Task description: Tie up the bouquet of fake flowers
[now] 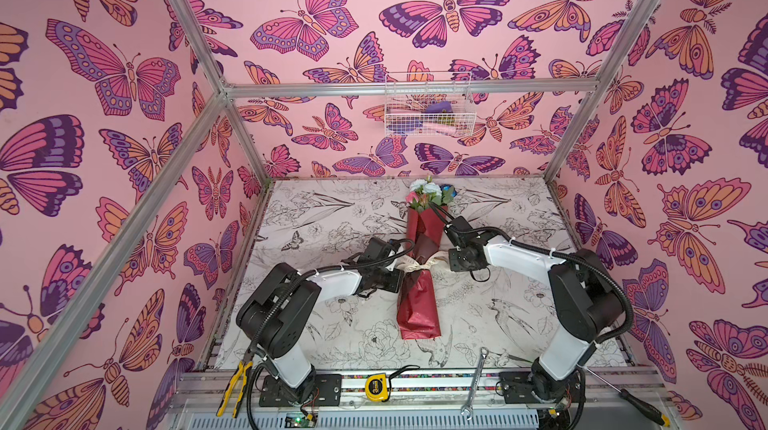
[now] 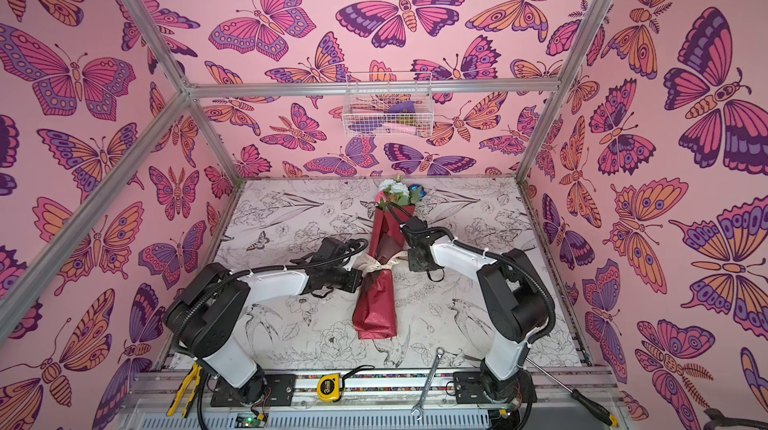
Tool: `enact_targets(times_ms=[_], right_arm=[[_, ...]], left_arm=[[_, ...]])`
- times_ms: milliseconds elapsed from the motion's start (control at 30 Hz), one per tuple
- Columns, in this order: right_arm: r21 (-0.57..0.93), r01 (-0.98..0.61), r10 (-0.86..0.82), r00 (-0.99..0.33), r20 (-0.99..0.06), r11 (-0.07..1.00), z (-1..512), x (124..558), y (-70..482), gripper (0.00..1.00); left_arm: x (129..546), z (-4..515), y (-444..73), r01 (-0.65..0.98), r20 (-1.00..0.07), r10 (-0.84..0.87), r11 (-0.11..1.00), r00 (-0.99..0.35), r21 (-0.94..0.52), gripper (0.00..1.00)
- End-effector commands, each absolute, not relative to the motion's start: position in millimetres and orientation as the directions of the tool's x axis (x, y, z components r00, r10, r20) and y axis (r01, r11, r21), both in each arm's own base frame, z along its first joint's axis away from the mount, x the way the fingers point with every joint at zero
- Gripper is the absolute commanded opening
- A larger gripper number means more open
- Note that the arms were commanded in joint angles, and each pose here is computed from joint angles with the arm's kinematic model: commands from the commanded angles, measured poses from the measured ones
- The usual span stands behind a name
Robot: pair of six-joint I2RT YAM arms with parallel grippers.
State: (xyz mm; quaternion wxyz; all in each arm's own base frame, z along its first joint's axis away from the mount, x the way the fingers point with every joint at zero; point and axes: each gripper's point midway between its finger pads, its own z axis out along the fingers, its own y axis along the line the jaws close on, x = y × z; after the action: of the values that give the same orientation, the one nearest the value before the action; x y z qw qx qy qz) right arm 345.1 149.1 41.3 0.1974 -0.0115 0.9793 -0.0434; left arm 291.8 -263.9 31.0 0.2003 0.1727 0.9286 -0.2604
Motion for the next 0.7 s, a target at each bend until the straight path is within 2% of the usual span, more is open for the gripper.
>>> enact_targets(times_ms=[0, 233, 667], right_arm=[[-0.093, -0.005, -0.044, -0.907, -0.419, 0.996, 53.7, 360.3, 147.6, 0.0], [-0.093, 0.05, 0.01, -0.921, -0.389, 0.994, 45.3, 366.2, 128.4, 0.0], [-0.081, 0.102, 0.068, -0.935, -0.348, 0.991, 34.6, 368.2, 104.4, 0.0]], left_arm=[[291.3, 20.3, -257.7, 0.325, -0.39, 0.148, 0.838, -0.909, -0.439, 0.0], [279.5, -6.5, -243.8, 0.233, -0.297, 0.112, 0.882, -0.948, -0.41, 0.0], [269.3, -17.0, -220.2, 0.177, -0.246, 0.1, 0.931, -0.964, -0.318, 0.0]])
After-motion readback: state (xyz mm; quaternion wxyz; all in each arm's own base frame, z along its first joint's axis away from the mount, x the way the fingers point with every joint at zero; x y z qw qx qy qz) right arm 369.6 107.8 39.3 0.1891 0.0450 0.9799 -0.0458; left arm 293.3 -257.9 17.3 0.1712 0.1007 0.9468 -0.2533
